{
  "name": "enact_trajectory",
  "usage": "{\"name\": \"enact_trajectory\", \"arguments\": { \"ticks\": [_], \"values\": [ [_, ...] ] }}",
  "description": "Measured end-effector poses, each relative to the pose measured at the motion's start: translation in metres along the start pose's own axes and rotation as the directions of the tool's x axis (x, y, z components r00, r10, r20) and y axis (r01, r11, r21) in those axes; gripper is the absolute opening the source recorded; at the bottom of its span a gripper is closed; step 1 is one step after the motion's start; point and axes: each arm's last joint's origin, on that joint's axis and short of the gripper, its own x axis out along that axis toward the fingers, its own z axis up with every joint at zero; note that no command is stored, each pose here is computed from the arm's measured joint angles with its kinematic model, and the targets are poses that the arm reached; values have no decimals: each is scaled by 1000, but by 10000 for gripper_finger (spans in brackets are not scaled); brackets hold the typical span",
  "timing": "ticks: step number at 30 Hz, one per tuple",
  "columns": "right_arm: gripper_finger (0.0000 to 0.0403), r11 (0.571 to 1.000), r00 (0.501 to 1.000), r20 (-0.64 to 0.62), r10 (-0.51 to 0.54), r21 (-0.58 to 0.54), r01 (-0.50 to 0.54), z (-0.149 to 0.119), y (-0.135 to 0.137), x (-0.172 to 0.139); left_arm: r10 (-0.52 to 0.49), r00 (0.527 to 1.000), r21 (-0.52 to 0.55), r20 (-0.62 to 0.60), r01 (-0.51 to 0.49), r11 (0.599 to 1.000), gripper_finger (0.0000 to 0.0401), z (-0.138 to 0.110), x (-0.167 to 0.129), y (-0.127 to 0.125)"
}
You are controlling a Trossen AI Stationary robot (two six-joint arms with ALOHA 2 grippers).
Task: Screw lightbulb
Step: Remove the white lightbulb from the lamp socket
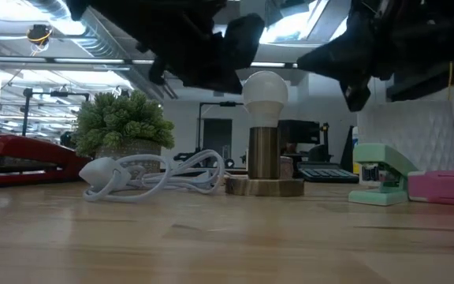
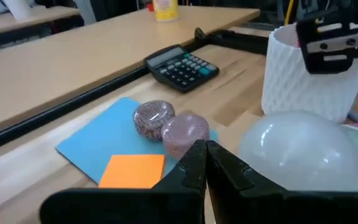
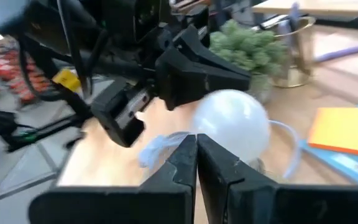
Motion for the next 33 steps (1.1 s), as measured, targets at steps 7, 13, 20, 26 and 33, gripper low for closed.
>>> {"name": "enact_trajectory", "arguments": {
  "ticks": [7,13,20,26,33],
  "values": [
    [17,994,996,-2,-95,-61,94,-11,-5,4,-17,1000,-8,-14,17,1000,1,0,3,1],
    [17,992,994,-10,-107,-72,106,-14,-4,13,-71,997,-22,-35,70,997,1,-1,-1,-3],
    [17,983,995,-12,-95,-158,92,-13,6,30,-102,993,-17,-52,101,995,1,-3,-4,-4],
    [17,976,990,-4,-139,-171,136,-13,7,33,-129,990,-5,-57,129,992,1,-5,-12,-8],
    [17,976,985,-5,-172,-133,170,-14,5,33,-130,990,-13,-56,129,992,1,-10,-23,-11]
  ]
}}
